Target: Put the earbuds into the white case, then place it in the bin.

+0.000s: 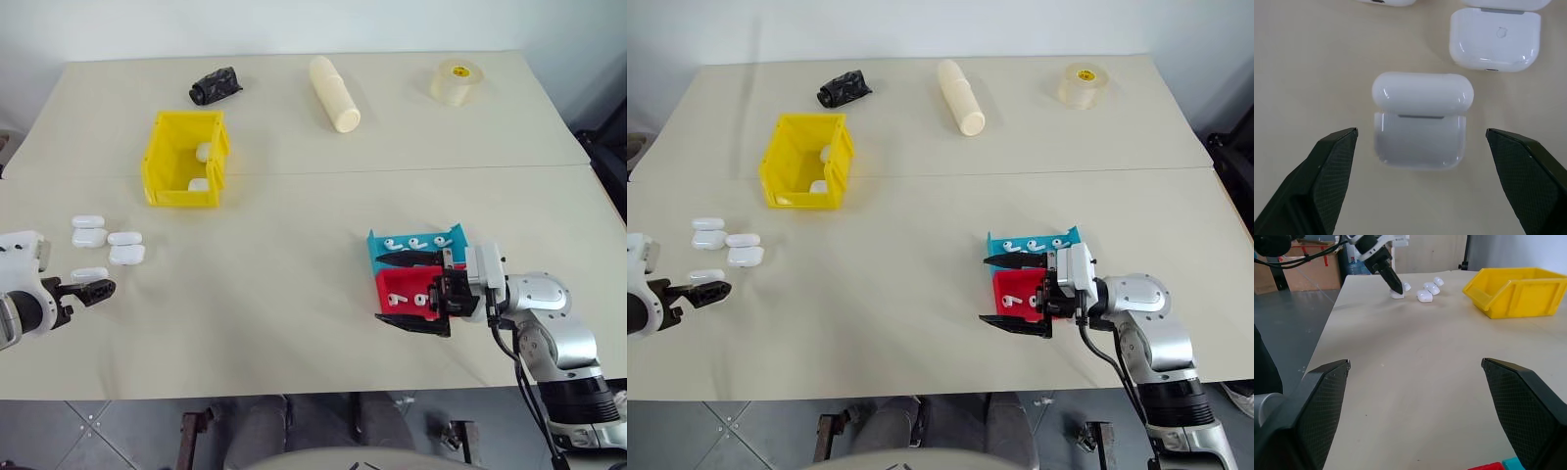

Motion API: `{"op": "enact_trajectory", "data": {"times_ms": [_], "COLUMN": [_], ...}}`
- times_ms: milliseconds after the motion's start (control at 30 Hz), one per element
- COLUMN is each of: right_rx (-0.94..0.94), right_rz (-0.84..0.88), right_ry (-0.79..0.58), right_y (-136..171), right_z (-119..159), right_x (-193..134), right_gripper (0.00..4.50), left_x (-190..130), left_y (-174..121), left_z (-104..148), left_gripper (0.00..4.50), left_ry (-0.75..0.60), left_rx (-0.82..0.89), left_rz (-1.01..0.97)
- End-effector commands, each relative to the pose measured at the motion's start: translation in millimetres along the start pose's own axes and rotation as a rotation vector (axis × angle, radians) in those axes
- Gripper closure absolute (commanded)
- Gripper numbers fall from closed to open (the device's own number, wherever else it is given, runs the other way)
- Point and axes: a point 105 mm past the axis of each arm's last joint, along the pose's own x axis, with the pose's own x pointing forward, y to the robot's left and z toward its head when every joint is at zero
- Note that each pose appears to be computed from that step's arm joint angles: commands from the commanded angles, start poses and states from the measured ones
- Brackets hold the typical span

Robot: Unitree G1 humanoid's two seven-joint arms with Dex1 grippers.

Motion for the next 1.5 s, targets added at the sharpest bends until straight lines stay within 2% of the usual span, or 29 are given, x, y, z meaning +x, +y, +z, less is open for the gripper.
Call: {"op": "enact_trajectory", "data": {"times_ms": [33,567,667,767,800,1000,1067,1133,1200,1300,1367,1500], "right_rx": [-0.047,-0.049,-0.052,-0.054,-0.054,-0.055,-0.05,-0.045,-0.041,-0.037,-0.036,-0.045], "right_rz": [0.005,-0.013,-0.017,-0.02,-0.02,-0.024,-0.027,-0.032,-0.035,-0.044,-0.051,-0.092], "right_ry": [-0.03,-0.05,-0.05,-0.05,-0.051,-0.047,-0.04,-0.033,-0.027,-0.013,-0.005,0.048], "right_y": [3.3,8.5,7.6,7.1,6.8,5.7,4.5,3.3,2.6,1.0,0.3,1.5], "right_z": [10.1,10.5,10.2,9.7,9.4,8.2,6.9,5.8,5.3,5.2,5.8,6.9], "right_x": [5.4,10.8,11.2,11.5,11.7,10.2,8.1,6.5,5.1,1.5,-1.0,-15.6], "right_gripper": [0.0,0.0,0.0,0.0,0.0,0.0,0.0,0.0,0.0,0.0,0.0,0.0], "left_x": [0.3,15.4,14.7,13.1,12.3,0.4,-10.2,-30.3,-48.0,-70.1,-73.7,-70.2], "left_y": [6.9,-5.4,-4.7,-4.1,-3.3,-2.8,-12.5,-34.0,-56.4,-88.2,-98.7,-143.2], "left_z": [0.3,-8.2,-10.5,-13.5,-14.6,-18.1,-7.3,4.7,4.0,-5.2,-8.2,4.2], "left_gripper": [0.02,0.02,0.65,1.56,1.7,1.7,1.7,1.7,1.7,1.7,1.7,1.7], "left_ry": [0.04,0.083,0.1,0.11,0.111,0.062,-0.102,-0.311,-0.442,-0.579,-0.613,-0.781], "left_rx": [0.02,0.001,0.0,-0.004,-0.008,-0.033,0.013,0.083,0.183,0.312,0.343,0.466], "left_rz": [0.052,0.015,0.015,0.014,0.017,-0.014,-0.119,-0.303,-0.472,-0.702,-0.776,-0.986]}}
